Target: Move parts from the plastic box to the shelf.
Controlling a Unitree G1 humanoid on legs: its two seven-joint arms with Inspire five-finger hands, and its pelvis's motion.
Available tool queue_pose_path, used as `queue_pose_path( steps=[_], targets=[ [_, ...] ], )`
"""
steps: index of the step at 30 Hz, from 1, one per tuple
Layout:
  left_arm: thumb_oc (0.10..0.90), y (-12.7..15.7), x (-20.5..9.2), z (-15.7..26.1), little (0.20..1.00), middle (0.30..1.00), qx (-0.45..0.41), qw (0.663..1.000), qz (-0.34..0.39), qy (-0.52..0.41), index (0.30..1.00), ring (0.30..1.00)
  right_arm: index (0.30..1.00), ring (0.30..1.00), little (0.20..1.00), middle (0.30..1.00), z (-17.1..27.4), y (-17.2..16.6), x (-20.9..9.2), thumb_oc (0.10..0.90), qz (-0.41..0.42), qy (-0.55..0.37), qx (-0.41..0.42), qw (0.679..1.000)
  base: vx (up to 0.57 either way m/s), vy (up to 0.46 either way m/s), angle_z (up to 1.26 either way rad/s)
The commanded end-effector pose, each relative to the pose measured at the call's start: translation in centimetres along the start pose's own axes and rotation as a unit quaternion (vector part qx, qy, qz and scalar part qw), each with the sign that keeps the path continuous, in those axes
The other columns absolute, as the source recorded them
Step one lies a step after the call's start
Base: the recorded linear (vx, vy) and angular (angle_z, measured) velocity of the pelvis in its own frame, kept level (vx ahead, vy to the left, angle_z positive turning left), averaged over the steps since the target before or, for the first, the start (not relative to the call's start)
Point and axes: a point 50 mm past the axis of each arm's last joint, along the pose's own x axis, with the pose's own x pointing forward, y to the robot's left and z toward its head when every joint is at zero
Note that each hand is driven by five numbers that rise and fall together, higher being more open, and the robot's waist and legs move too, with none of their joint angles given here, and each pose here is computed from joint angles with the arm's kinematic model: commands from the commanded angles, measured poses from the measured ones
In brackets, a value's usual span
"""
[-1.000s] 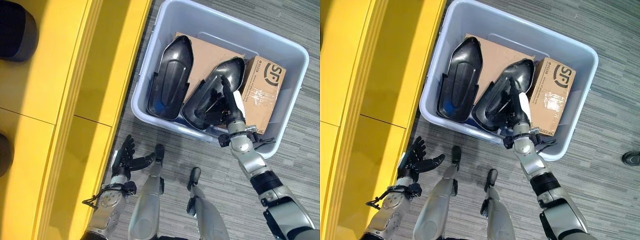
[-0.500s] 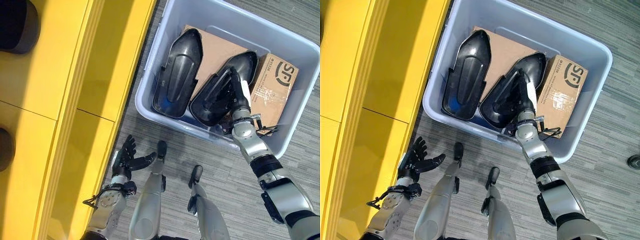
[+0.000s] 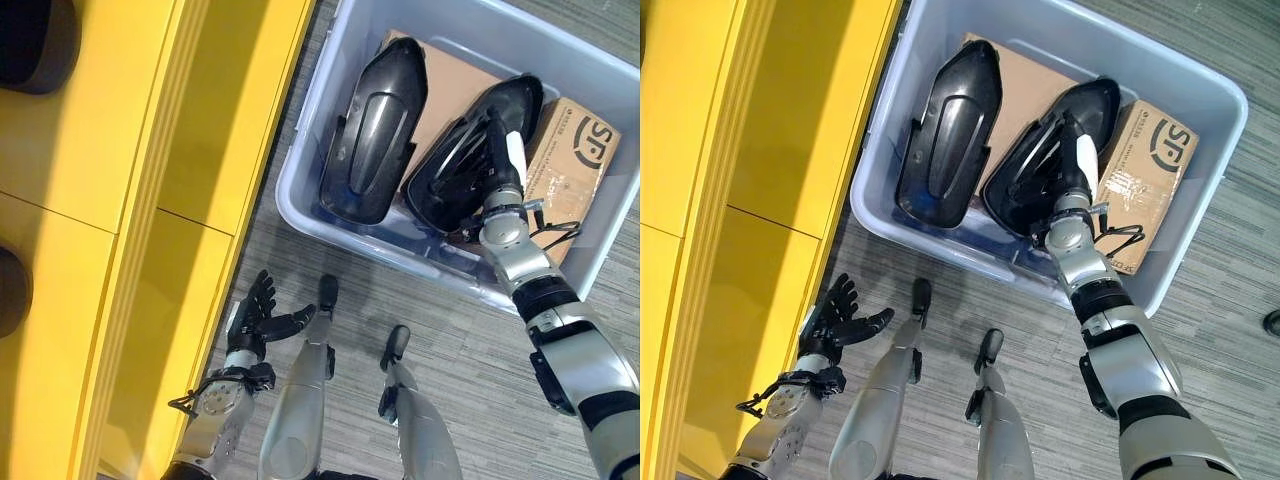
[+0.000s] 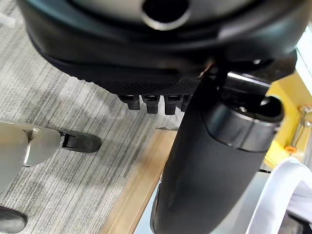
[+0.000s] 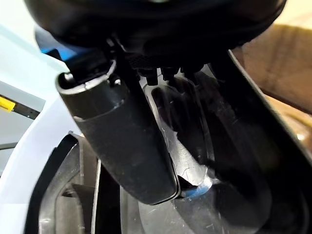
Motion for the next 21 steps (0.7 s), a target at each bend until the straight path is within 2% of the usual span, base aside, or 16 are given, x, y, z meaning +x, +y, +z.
queue_pose_path(
  steps=[1, 9, 11, 21],
  targets=[
    [0.9, -0.4, -1.0, 2.0, 1.0, 1.0, 0.001, 0.998, -0.03, -0.06, 1.0, 1.0, 1.0, 1.0, 1.0, 1.0, 4.0, -4.0, 1.6, 0.9, -0.049, -0.086, -0.066, 0.993, 0.01, 0.005, 0.04],
    [0.9, 0.1, -0.8, 2.4, 1.0, 1.0, -0.001, 0.998, -0.01, -0.069, 1.0, 1.0, 1.0, 1.0, 1.0, 1.0, 7.7, -4.5, 0.1, 0.9, -0.059, -0.199, -0.13, 0.97, 0.0, 0.001, 0.0],
    [0.9, 0.4, -0.6, 2.9, 1.0, 1.0, -0.003, 0.997, 0.005, -0.079, 1.0, 1.0, 1.0, 1.0, 1.0, 1.0, 8.2, -4.1, -1.4, 0.9, -0.061, -0.237, -0.119, 0.962, -0.05, 0.02, -0.01],
    [0.9, 1.2, -1.1, 2.7, 1.0, 1.0, 0.006, 0.997, 0.035, -0.074, 1.0, 1.0, 1.0, 1.0, 1.0, 1.0, 6.4, -3.1, -7.1, 0.9, -0.045, -0.291, -0.088, 0.952, 0.0, 0.0, -0.03]
  ],
)
